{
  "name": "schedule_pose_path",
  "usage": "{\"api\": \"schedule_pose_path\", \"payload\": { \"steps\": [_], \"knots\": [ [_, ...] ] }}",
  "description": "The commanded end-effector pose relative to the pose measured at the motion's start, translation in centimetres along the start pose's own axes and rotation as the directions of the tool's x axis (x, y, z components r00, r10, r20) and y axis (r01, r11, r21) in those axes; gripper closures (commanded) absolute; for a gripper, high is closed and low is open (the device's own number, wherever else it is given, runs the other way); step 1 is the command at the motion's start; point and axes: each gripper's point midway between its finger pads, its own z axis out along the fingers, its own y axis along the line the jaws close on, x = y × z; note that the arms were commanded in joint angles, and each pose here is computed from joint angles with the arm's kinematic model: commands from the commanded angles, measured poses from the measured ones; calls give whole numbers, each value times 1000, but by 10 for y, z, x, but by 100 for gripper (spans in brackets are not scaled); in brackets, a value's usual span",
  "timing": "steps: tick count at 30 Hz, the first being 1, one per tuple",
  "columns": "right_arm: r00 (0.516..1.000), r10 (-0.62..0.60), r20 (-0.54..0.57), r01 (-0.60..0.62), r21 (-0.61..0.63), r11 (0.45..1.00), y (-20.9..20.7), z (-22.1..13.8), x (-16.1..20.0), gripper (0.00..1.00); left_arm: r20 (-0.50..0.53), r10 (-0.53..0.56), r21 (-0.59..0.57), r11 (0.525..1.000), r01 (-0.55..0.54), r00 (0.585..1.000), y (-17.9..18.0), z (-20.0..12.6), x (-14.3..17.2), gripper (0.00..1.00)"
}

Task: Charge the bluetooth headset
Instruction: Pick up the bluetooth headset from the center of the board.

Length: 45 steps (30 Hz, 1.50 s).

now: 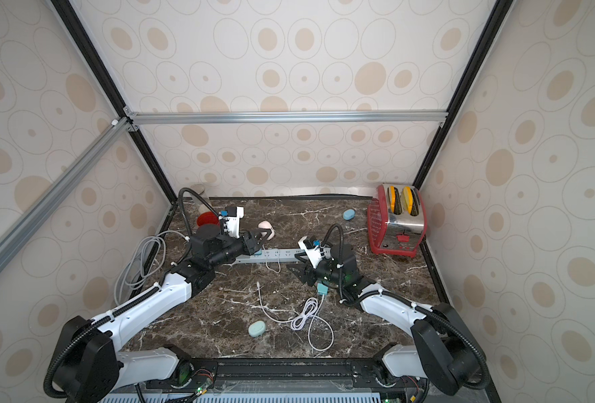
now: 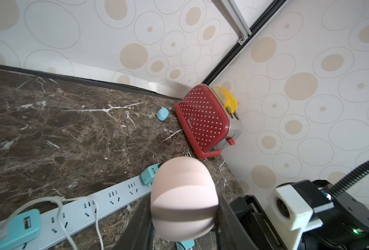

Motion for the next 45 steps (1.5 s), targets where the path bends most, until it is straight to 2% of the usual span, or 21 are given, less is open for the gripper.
{"api": "schedule_pose_path", "payload": {
  "steps": [1, 6, 16, 18, 21, 23, 26, 29, 34, 37, 42, 43, 45],
  "knots": [
    [986, -112, 125, 106, 53, 993, -2, 4, -41, 48, 82, 89, 108, 989, -98, 993, -31, -2, -32, 75],
    [978, -114, 172, 99, 98, 990, -6, 7, -58, 49, 86, 57, 119, 991, -67, 995, -33, 2, -37, 75],
    [968, -92, 235, 72, 93, 993, -1, 17, -80, 48, 97, -39, 158, 987, 23, 994, -35, 4, -38, 76],
    [969, -79, 236, 57, 99, 993, -2, 18, -82, 47, 102, -66, 133, 990, 53, 993, -30, 4, -40, 78],
    [981, -53, 185, 25, 148, 989, -9, 12, -73, 47, 61, -89, 24, 996, 88, 994, -14, 4, -34, 78],
    [991, -23, 133, -2, 181, 983, -12, 5, -62, 47, 54, -87, 16, 996, 86, 995, -13, 0, -29, 77],
    [995, 99, 5, -97, 234, 967, -19, -11, -33, 48, 31, -69, -38, 997, 70, 997, -1, -6, -16, 76],
    [956, 261, -132, -213, 298, 930, -26, -32, 0, 53, -8, -54, -87, 995, 53, 999, 11, -11, -1, 76],
    [879, 386, -278, -279, 358, 891, -25, -58, 44, 65, -44, -46, -102, 994, 42, 998, 21, -12, 18, 76],
    [808, 468, -359, -323, 394, 860, -22, -65, 63, 67, -52, -42, -123, 992, 35, 998, 29, -14, 26, 76],
    [650, 580, -490, -427, 395, 813, 1, -63, 89, 66, -93, -42, -162, 986, 26, 995, 42, -19, 45, 76],
    [641, 582, -501, -426, 398, 812, 5, -62, 92, 66, -97, -38, -172, 985, 21, 995, 44, -21, 48, 76],
    [657, 521, -544, -353, 388, 851, 13, -59, 99, 65, -111, -25, -196, 981, 3, 994, 49, -26, 54, 76]
  ]
}}
